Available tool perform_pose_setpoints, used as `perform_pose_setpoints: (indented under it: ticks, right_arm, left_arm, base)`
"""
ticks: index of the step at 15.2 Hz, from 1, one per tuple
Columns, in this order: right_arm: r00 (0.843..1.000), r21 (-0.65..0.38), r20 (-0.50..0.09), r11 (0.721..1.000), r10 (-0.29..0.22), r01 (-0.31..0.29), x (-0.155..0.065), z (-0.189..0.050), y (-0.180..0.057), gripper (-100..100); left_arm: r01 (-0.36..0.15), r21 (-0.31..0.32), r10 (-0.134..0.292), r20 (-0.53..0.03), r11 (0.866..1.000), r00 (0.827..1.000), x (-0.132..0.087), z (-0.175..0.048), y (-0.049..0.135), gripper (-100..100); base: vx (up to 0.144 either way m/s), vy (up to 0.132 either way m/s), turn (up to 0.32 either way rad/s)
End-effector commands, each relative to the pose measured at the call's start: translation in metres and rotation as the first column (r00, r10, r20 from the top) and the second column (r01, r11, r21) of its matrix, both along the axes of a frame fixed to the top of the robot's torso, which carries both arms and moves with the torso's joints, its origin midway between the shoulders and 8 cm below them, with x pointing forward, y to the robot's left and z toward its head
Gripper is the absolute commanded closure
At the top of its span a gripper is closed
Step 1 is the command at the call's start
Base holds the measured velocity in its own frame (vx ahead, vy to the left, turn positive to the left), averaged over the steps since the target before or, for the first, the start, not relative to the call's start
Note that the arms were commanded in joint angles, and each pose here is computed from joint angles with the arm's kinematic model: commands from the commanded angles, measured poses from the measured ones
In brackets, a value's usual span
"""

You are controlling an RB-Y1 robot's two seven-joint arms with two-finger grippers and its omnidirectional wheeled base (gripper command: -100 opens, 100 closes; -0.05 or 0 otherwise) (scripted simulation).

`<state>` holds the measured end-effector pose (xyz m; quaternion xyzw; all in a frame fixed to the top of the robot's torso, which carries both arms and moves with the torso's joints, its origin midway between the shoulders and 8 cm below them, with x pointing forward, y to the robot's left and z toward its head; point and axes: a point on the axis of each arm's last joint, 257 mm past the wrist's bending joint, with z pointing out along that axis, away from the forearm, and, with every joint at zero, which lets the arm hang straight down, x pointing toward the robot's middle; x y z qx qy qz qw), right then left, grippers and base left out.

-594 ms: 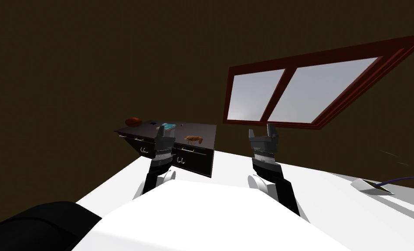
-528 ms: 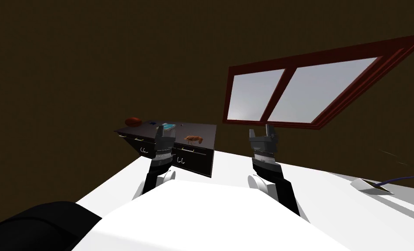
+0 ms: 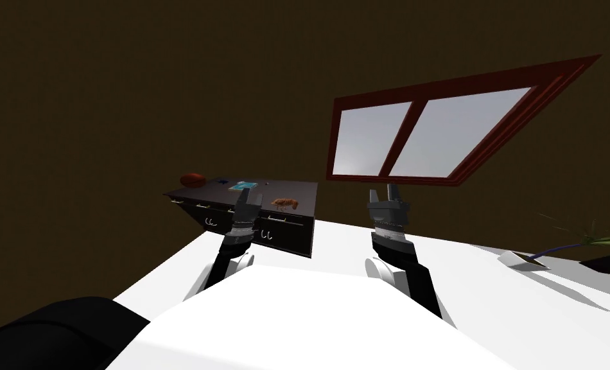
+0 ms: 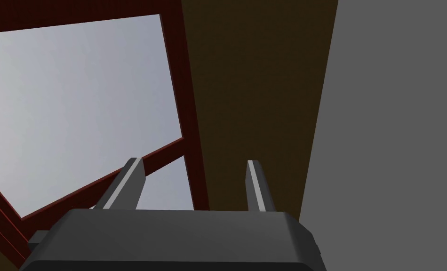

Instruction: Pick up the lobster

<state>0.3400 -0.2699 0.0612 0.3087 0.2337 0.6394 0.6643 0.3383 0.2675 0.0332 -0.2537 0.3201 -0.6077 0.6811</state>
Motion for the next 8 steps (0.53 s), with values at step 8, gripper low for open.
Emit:
perform_pose_setpoints:
  ticks: [8]
  right_arm:
    - [1.0, 0.0, 0.0, 1.0, 0.0, 0.0, 0.0, 0.0, 0.0, 0]
  left_arm:
    - [0.029, 0.006, -0.028, -0.115, 1.0, 0.993, 0.034, -0.053, 0.014, -100]
  base:
    - [-0.106, 0.029, -0.085]
